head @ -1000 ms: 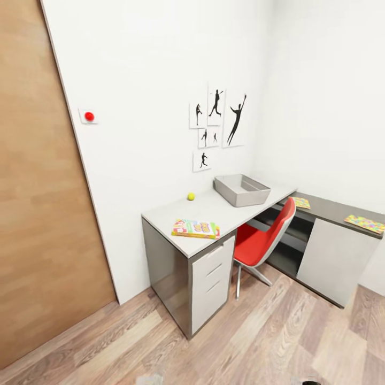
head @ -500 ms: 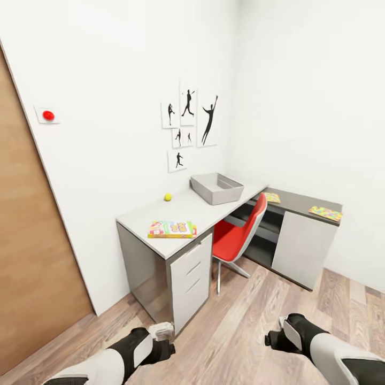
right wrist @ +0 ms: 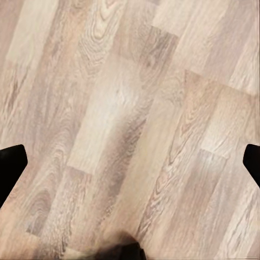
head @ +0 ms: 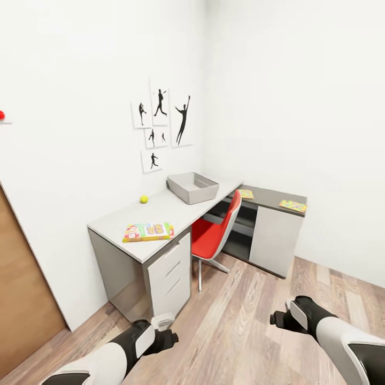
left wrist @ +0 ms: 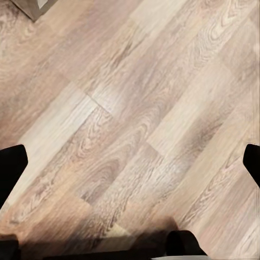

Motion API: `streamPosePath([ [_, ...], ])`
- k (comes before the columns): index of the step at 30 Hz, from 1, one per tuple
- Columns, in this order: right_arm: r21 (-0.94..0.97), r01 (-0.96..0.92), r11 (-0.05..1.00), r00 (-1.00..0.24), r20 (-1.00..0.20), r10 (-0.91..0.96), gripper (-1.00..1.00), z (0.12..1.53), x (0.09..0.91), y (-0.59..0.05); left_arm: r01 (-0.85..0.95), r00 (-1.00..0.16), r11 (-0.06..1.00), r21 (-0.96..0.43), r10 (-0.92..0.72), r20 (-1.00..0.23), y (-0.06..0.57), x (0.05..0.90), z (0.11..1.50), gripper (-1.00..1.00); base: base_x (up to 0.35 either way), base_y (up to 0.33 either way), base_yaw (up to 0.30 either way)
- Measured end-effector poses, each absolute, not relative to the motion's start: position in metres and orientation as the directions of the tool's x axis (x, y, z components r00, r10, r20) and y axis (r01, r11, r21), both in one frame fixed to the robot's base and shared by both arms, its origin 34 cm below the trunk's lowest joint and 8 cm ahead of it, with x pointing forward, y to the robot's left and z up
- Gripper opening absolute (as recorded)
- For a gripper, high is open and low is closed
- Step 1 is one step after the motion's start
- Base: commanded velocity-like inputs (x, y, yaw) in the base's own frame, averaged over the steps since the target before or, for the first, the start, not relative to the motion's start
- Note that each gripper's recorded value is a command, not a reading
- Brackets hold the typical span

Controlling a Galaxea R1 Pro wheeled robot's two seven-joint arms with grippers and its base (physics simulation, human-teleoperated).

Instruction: Put all the toys in the child's room - the three board games (two on the bed and one on the table), the two jigsaw puzzles on the table, and the tennis ball on the table - inside the toy box on the table in the child's room.

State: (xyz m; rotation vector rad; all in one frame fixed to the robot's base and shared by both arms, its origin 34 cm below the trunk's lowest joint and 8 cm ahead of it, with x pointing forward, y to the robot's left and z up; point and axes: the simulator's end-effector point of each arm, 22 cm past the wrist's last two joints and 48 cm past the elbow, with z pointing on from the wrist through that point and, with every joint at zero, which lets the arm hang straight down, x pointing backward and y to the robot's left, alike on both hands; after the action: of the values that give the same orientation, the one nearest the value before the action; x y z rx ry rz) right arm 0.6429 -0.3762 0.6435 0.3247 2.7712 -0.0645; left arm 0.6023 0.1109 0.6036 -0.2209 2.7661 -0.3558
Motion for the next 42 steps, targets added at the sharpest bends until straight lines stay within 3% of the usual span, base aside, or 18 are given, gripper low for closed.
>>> streamPosePath([
  [19, -0.003, 0.237, 0.971, -0.905, -0.364, 0.22, 1.0, 0.652, 0.651, -0.381, -0.126, -0.927, 0.936, -0.328, -0.229, -0.298, 0.098, 0.6, 0.605, 1.0, 0.0, 0.0, -0.287],
  [23, -0.004, 0.234, 0.972, -0.907, -0.36, 0.217, 1.0, 0.65, 0.65, -0.379, -0.096, -0.925, 0.907, -0.41, -0.233, -0.3, 0.079, 0.603, 0.613, 1.0, 0.0, 0.0, -0.287],
  [42, 0.011, 0.22, 0.976, -0.922, -0.324, 0.211, 1.0, 0.678, 0.664, -0.373, -0.008, -0.922, 0.882, -0.471, -0.189, -0.338, 0.066, 0.675, 0.699, 1.0, 0.0, 0.0, -0.287],
])
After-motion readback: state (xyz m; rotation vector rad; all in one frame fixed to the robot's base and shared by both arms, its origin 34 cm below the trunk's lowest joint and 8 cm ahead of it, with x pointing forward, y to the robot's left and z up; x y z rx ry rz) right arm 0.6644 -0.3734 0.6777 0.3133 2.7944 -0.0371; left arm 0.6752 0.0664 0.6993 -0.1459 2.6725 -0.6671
